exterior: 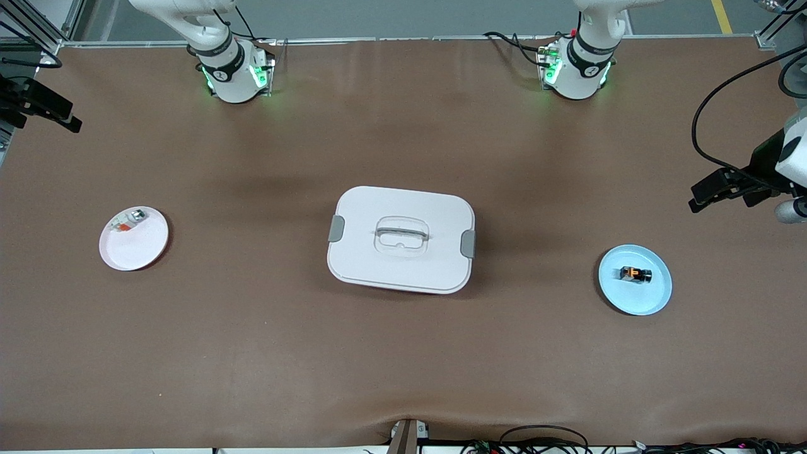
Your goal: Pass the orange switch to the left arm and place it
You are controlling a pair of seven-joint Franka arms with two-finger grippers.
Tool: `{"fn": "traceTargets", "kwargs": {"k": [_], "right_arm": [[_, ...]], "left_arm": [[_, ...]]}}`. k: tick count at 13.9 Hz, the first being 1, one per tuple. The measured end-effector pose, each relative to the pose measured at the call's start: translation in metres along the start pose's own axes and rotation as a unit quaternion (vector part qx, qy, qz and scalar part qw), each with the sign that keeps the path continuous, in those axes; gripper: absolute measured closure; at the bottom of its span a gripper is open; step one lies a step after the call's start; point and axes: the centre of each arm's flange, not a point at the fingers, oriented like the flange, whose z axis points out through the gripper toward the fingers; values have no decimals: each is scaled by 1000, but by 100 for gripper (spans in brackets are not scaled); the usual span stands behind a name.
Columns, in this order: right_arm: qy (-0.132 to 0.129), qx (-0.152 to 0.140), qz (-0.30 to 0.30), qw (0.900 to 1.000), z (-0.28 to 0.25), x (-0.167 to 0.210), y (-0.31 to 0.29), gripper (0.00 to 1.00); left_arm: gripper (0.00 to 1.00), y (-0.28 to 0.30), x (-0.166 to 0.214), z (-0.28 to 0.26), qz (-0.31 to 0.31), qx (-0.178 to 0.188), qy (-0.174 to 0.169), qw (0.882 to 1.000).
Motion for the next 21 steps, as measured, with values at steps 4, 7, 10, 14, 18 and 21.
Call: {"fn": "traceTargets", "kwargs": {"k": [4, 7, 10, 14, 18, 21], "right_arm": [[1, -11, -14, 1000, 0, -1, -12, 0], [1, -12, -15, 1000, 0, -1, -13, 0], [1, -12, -15, 1000, 0, -1, -13, 0], [2, -12, -14, 1000, 0, 0, -12, 0], [2, -11, -13, 1000, 0, 0, -10, 0], [2, -11, -12, 1000, 0, 0, -9, 0]], "left_arm": [[0, 2, 0, -3, 2, -1, 3, 1000], [0, 12, -1, -3, 9, 1, 4, 1000], [0, 16, -2, -4, 11, 3, 2, 1000], [0, 16, -2, -5, 11, 4, 2, 1000], [0, 15, -1, -8, 10, 3, 5, 1000], [0, 15, 0, -17, 10, 2, 13, 1000]]}}
